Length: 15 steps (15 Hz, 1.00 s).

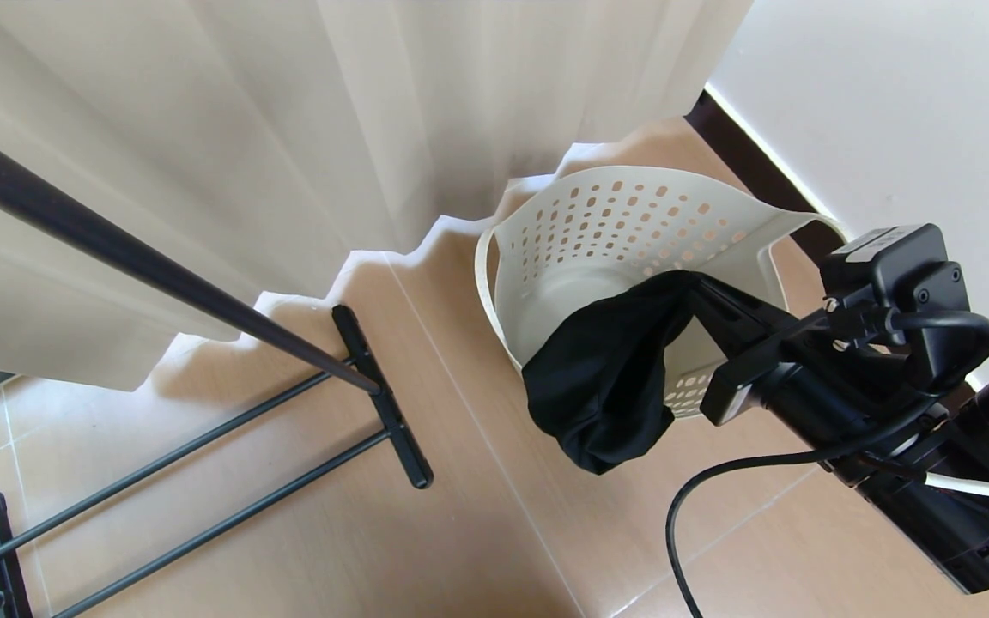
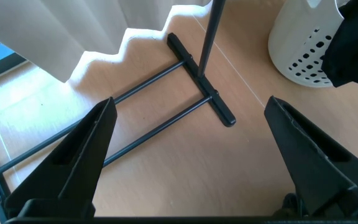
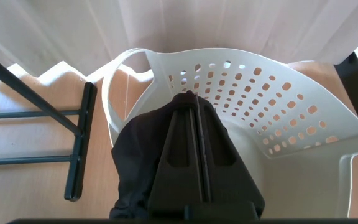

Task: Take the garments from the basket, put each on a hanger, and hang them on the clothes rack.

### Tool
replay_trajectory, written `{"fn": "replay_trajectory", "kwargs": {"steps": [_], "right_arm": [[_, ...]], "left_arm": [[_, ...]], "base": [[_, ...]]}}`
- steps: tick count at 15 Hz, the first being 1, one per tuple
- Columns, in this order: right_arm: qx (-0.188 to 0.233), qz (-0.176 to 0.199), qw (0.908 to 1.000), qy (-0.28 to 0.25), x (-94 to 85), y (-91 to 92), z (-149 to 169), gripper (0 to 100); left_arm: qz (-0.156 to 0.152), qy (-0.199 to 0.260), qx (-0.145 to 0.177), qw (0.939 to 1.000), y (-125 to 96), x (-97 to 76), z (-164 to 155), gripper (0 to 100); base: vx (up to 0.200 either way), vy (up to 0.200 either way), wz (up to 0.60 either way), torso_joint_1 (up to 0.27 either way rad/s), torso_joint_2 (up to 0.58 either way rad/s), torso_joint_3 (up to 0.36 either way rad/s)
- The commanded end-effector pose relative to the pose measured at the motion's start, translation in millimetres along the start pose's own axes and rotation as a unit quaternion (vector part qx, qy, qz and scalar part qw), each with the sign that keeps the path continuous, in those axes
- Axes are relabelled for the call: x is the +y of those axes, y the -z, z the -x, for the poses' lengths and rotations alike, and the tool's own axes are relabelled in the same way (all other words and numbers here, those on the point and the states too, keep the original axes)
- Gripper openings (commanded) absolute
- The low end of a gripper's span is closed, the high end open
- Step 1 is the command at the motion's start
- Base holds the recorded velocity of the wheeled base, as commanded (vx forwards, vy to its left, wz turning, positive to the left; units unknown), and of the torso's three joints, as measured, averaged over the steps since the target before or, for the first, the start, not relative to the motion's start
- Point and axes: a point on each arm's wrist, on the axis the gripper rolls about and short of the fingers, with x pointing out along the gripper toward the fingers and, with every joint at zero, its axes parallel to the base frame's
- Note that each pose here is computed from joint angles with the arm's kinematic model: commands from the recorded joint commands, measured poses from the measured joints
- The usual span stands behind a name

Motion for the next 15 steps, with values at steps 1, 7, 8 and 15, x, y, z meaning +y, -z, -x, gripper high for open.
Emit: {"fn": "replay_trajectory", "kwargs": {"steps": [1, 7, 8, 15], "right_arm": [[0.001, 0.001, 1.0000, 0.000, 0.3, 0.7, -0.3, 0], [0.001, 0.001, 0.9999, 0.010, -4.5, 1.4, -3.1, 0], [0.002, 0.002, 0.9999, 0.010, -4.5, 1.7, -2.9, 0], [0.001, 0.001, 0.9999, 0.011, -5.1, 1.1, -3.0, 0]], "left_arm": [[0.000, 0.000, 0.000, 1.0000, -0.1, 0.0, -0.1, 100], [0.001, -0.001, 0.000, 1.0000, -0.1, 0.0, -0.1, 100], [0.001, -0.001, 0.000, 1.0000, -0.1, 0.0, -0.1, 100], [0.001, -0.001, 0.000, 1.0000, -0.1, 0.0, -0.1, 100]], "base": [[0.000, 0.000, 0.00, 0.000, 0.00, 0.000], [0.000, 0.000, 0.00, 0.002, 0.00, 0.103], [0.000, 0.000, 0.00, 0.007, 0.00, 0.188], [0.000, 0.000, 0.00, -0.001, 0.00, 0.200]]}}
